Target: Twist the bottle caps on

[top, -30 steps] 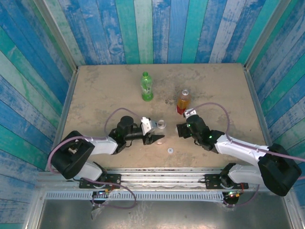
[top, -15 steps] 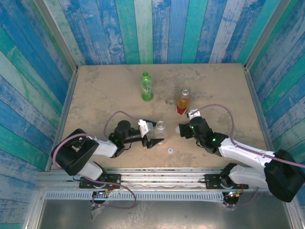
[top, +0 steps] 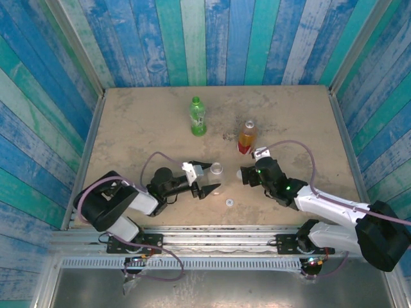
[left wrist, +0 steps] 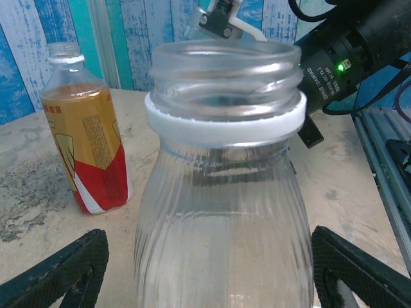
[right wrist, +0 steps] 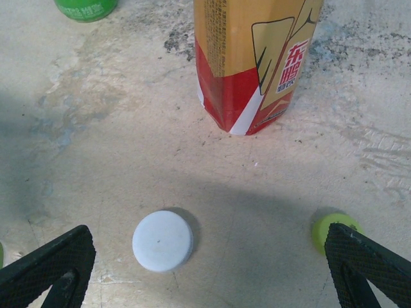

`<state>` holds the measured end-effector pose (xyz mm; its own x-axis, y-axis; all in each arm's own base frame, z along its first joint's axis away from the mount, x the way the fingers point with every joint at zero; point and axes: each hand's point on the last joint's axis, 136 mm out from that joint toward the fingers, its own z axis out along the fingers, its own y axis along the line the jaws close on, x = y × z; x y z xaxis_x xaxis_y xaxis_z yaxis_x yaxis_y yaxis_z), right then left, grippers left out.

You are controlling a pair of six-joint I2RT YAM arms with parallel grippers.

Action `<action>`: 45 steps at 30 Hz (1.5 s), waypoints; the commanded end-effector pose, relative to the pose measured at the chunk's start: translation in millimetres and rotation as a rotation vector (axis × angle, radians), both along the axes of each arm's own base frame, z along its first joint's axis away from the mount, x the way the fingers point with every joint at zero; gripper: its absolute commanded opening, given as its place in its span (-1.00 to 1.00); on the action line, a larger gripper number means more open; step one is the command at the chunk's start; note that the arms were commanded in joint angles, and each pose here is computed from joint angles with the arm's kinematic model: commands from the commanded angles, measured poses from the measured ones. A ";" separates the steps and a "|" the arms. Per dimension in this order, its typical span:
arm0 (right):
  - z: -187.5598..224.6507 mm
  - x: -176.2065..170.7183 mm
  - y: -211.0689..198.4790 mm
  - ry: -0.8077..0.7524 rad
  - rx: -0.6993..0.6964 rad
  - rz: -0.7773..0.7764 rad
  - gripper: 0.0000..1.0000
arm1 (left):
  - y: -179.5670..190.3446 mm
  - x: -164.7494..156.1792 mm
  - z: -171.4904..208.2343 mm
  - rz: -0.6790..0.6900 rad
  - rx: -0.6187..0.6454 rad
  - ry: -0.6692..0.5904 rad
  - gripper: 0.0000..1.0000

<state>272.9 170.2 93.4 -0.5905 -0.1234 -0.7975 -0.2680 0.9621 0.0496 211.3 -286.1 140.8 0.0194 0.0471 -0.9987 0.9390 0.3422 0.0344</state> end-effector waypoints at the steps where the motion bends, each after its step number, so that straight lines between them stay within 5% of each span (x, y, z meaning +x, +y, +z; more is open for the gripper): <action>1: -3.7 -1.5 -3.1 0.001 0.000 -0.008 0.99 | -4.0 2.8 0.6 0.007 -0.017 -0.007 0.66; 20: 0.6 -0.3 -8.2 -0.036 0.004 -0.026 1.00 | -16.1 5.4 -9.7 -0.023 -0.011 0.042 0.49; 31: 10.1 -3.7 -8.5 -0.064 0.022 -0.007 0.97 | -17.3 1.2 -10.4 -0.047 0.005 0.039 0.21; 45: -28.5 -14.1 21.1 0.177 -0.060 0.141 0.65 | -14.0 -6.9 -16.2 -0.068 0.046 0.037 0.19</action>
<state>263.8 187.5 72.4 -0.6630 -0.2201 -0.7156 -0.3641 0.9300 0.0513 211.7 -301.1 131.6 0.0039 0.0604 -0.9982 0.9540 0.2989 0.0218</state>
